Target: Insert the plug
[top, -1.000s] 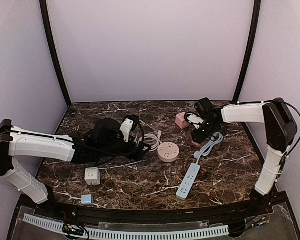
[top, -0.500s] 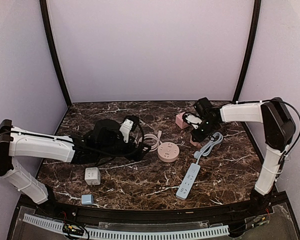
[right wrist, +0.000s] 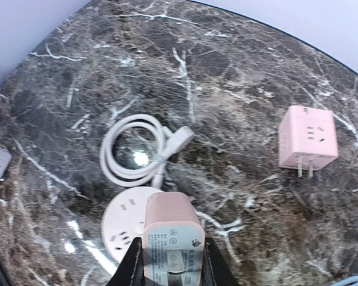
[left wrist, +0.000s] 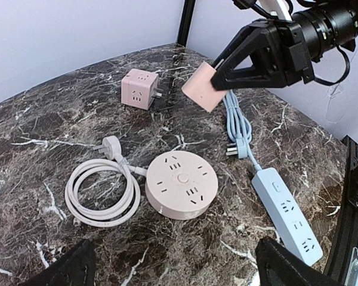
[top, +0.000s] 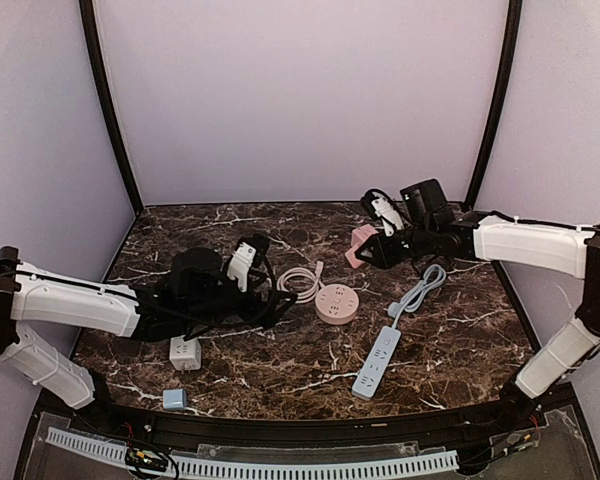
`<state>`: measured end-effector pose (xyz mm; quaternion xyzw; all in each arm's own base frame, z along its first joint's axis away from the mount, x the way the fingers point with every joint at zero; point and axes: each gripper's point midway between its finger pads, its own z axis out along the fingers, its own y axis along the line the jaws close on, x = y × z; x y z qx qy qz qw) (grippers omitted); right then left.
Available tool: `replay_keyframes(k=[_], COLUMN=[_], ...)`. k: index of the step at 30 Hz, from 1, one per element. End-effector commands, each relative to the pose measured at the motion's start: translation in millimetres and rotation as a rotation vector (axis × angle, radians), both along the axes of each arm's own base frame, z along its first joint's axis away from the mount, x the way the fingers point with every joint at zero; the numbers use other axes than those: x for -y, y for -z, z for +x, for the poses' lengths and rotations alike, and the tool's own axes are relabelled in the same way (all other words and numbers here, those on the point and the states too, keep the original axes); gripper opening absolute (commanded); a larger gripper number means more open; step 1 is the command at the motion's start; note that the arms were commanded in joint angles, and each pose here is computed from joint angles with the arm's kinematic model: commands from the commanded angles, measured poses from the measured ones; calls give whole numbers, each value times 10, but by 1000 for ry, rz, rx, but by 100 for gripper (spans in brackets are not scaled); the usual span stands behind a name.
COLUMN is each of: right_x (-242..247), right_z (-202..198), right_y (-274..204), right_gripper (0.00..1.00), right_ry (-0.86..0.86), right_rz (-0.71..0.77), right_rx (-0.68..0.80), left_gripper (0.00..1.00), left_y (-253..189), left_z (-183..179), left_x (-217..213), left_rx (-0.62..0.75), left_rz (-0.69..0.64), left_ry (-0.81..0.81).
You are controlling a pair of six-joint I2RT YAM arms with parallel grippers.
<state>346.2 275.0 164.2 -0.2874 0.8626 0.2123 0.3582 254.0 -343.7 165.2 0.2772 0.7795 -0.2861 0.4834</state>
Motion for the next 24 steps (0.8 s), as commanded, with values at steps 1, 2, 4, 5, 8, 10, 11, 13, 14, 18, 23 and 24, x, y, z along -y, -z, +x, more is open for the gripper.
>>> replay_keyframes(k=[1,2,4,5,8,10,11,13,14,18,23,24], right_x=[-377,-439,-522,-550,-585,-599,-600,-607,-608,-623,-635,-647], right_z=[-319,-415,-594,-697,-922,-1047,-1090,-1162,-1190,-1313,-1380,-1404], right_y=[-377,-489,-701,-788,-1042,-1191,-1239,-1304,-1332,-1417,-1440,-1436], right_gripper=[0,0,0,0,0,0,0,0,0,0,0,0], right_ry=[-82,-115,-184,-219,-297,-343,-353,-369,-373,-394,-374,-383], right_rz=[313,373,465,510,630,701,727,764,779,828,873,881], right_rx=[-26,-22,2,3,24,44,48,50,54,60,58,54], left_gripper=[93,93,92,91,89,88,88,87,87,86,82,81], left_y=[-374,-415,-543,-559,-776,-860,-895,-977,-1038,-1187,-1291,-1343], left_z=[-54,-119,-184,-203,-249,-287,-293,-306,-316,-333,-368,-377], left_x=[70,116,172,185,176,177,191,218,241,304,367,374], left_rx=[74,56,27,7,-49,-68,-69,-73,-76,-95,-119,-107], left_rz=[-83,-116,-207,-234,-385,-440,-451,-470,-481,-531,-573,-588], left_ry=[64,125,214,244,349,406,422,454,472,515,568,581])
